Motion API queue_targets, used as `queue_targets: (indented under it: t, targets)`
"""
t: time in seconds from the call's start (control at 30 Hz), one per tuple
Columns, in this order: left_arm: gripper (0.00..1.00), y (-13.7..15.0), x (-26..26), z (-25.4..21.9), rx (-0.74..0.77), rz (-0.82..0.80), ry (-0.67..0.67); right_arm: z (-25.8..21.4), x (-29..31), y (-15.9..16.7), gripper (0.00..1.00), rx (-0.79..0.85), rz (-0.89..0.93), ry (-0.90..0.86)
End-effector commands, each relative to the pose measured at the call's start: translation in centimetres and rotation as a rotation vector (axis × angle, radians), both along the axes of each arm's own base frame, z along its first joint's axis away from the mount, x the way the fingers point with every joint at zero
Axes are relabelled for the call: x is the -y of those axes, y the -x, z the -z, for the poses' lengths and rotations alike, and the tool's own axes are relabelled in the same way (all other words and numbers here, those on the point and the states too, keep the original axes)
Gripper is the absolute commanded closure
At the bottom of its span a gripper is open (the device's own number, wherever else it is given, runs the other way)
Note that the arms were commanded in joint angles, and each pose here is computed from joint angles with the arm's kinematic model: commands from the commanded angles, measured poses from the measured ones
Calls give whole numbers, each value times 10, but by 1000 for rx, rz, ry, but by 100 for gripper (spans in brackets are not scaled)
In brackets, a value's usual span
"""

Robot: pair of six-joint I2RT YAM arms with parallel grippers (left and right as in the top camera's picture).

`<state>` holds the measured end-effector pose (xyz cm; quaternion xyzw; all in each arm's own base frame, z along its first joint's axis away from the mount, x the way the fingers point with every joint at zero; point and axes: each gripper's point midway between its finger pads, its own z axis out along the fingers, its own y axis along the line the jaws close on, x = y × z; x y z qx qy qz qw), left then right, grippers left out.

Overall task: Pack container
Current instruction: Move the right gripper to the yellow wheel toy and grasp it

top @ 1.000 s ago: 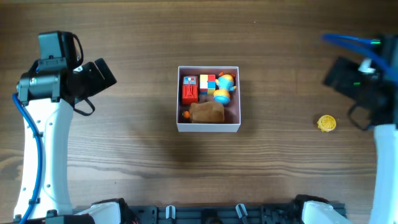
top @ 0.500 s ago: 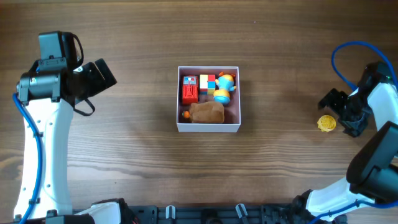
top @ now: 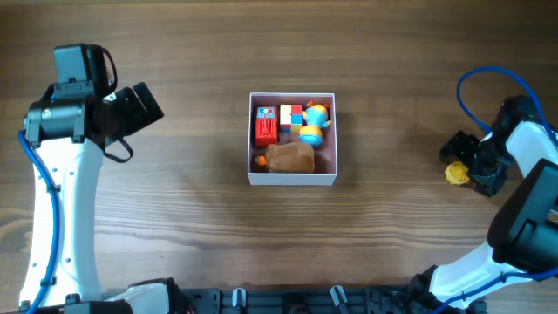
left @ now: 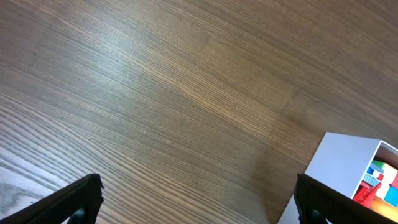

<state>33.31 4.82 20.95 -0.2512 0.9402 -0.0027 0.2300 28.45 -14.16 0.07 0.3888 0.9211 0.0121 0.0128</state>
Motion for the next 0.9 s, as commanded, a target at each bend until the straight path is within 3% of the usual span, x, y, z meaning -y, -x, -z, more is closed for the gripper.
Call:
queue_targets:
  t: [0.0, 0.27, 0.73, 0.87]
  targets:
    - [0, 0, 0, -3, 9, -1, 10, 10, -4, 4, 0, -17, -8, -23]
    - [0, 0, 0, -3, 9, -1, 10, 24, -10, 12, 1, -28, -7, -38]
    - [0, -1, 0, -3, 10, -1, 10, 24, -11, 12, 49, -28, -7, -46]
    - [0, -1, 0, -3, 10, -1, 10, 24, -11, 12, 50, -28, -7, -46]
